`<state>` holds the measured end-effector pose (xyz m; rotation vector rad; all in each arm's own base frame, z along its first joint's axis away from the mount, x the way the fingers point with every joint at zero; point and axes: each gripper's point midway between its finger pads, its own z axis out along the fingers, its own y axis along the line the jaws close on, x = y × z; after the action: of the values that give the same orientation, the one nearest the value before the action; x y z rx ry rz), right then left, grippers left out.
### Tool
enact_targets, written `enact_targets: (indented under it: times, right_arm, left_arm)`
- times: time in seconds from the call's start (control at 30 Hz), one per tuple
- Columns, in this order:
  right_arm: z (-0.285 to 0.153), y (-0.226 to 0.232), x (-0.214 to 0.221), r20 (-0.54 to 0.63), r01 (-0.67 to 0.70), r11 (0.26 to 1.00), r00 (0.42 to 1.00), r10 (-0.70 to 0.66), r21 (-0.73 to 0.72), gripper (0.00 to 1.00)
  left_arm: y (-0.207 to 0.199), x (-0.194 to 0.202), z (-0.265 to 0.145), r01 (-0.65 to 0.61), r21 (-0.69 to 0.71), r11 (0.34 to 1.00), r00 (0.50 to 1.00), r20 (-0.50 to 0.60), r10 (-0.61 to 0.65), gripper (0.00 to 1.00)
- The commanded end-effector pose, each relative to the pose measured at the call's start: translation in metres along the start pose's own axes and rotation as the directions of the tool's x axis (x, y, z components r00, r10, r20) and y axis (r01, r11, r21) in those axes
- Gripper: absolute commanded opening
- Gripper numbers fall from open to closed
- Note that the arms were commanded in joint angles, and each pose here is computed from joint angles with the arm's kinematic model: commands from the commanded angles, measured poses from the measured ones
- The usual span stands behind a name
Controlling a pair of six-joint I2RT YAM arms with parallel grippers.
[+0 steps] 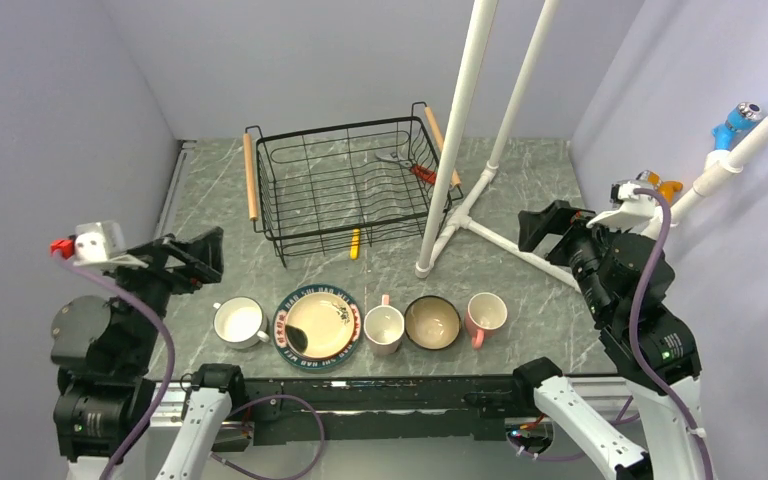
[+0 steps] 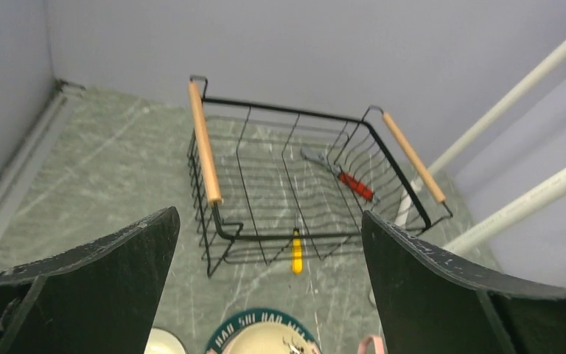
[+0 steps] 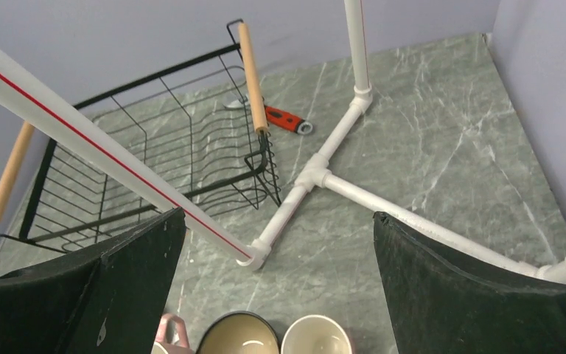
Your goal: Load the mixed dishes into the dish rack
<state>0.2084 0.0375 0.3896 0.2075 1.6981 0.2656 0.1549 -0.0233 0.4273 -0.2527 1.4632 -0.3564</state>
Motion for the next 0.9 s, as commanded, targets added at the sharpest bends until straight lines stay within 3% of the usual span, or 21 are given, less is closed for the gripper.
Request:
enact_targets:
  times: [0.0, 0.33, 0.57, 0.77, 0.87]
  right_arm:
    - [0.008, 0.001, 0.013, -0.053, -0.001, 1.0, 0.999, 0.001, 0.007, 1.0]
    - [0.02, 0.02, 0.048, -0.135, -0.019, 0.994, 0.991, 0.004, -0.11, 1.0]
    - [0.031, 0.048, 0.096, -0.294, -0.06, 0.964, 0.955, -0.02, -0.26, 1.0]
    - [0.031, 0.067, 0.129, -0.41, -0.122, 0.925, 0.911, -0.04, -0.361, 1.0]
    - [0.03, 0.074, 0.136, -0.429, -0.15, 0.907, 0.903, -0.037, -0.394, 1.0]
  left_arm:
    - [-0.006, 0.049, 0.014, 0.054, 0.053, 0.997, 0.982, -0.186, -0.044, 0.99]
    - [0.003, 0.142, 0.02, 0.149, 0.037, 0.988, 0.873, -0.475, -0.114, 0.99]
    - [-0.008, 0.192, 0.014, 0.276, 0.096, 0.956, 0.779, -0.605, -0.164, 0.99]
    - [-0.017, 0.252, 0.007, 0.453, 0.083, 0.888, 0.607, -0.758, -0.239, 0.99]
    - [-0.003, 0.281, 0.004, 0.437, 0.008, 0.899, 0.556, -0.789, -0.263, 0.97]
